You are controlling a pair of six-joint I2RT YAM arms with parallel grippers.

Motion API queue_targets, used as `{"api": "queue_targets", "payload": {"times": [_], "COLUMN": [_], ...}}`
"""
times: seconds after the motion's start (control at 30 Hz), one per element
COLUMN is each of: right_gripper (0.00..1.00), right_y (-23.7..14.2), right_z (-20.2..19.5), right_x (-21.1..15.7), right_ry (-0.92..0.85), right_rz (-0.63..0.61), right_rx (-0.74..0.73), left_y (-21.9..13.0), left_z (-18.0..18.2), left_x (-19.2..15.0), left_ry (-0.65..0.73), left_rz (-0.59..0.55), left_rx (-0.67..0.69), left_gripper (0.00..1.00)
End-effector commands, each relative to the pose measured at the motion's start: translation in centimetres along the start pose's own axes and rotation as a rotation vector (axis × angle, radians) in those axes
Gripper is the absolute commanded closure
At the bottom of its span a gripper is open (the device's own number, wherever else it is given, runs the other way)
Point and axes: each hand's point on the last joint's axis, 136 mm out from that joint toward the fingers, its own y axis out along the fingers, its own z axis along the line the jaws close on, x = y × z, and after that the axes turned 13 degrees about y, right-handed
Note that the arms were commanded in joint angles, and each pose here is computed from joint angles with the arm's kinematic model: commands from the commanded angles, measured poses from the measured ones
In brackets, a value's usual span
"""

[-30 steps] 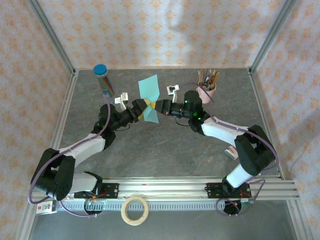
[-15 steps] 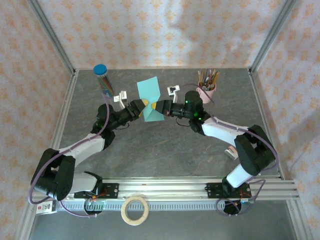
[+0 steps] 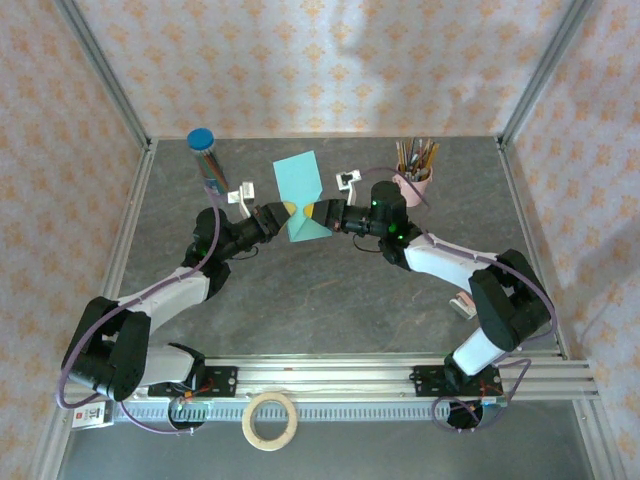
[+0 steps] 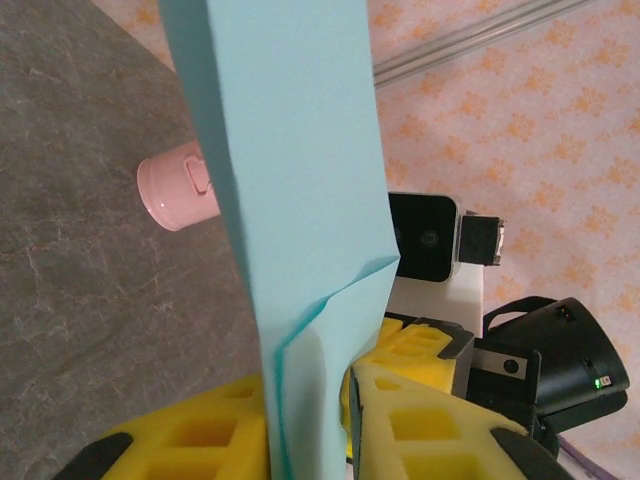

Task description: Fold a paper plane with a square sheet of paper (pick it up from the middle)

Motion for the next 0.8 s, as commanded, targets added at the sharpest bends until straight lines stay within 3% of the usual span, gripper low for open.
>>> {"api": "queue_targets", "payload": {"times": [0.0, 0.17, 0.37, 0.5, 0.77], "right_gripper": [0.90, 0.79, 0.54, 0.46, 0.38], "right_y": [-0.7, -1.1, -2.7, -4.6, -8.6], "right_z": [0.7, -0.1, -2.2, -5.0, -8.5], "right_x": [0.1, 0.8, 2.7, 4.5, 7.4], "right_ry": [-0.012, -0.003, -0.001, 0.001, -0.001], "right_rz": [-0.004, -0.035, -0.146, -0.257, -0.455], "right_rx": [0.017, -0.020, -0.141, -0.297, -0.551], "left_y": [0.0, 0.3, 0.4, -0.2, -5.0], "left_z": [-1.1, -0.4, 1.9, 4.9, 8.9], "left_x": [0.7, 0.7, 0.7, 1.1, 4.1], "left_ry": [0.051, 0.075, 0.124, 0.200, 0.421], "left_rz": [0.003, 0.019, 0.057, 0.106, 0.222], "left_rx": [-0.028, 0.012, 0.153, 0.365, 0.891], "left_gripper": [0.81, 0.90, 0.92, 0.93, 0.93]}}
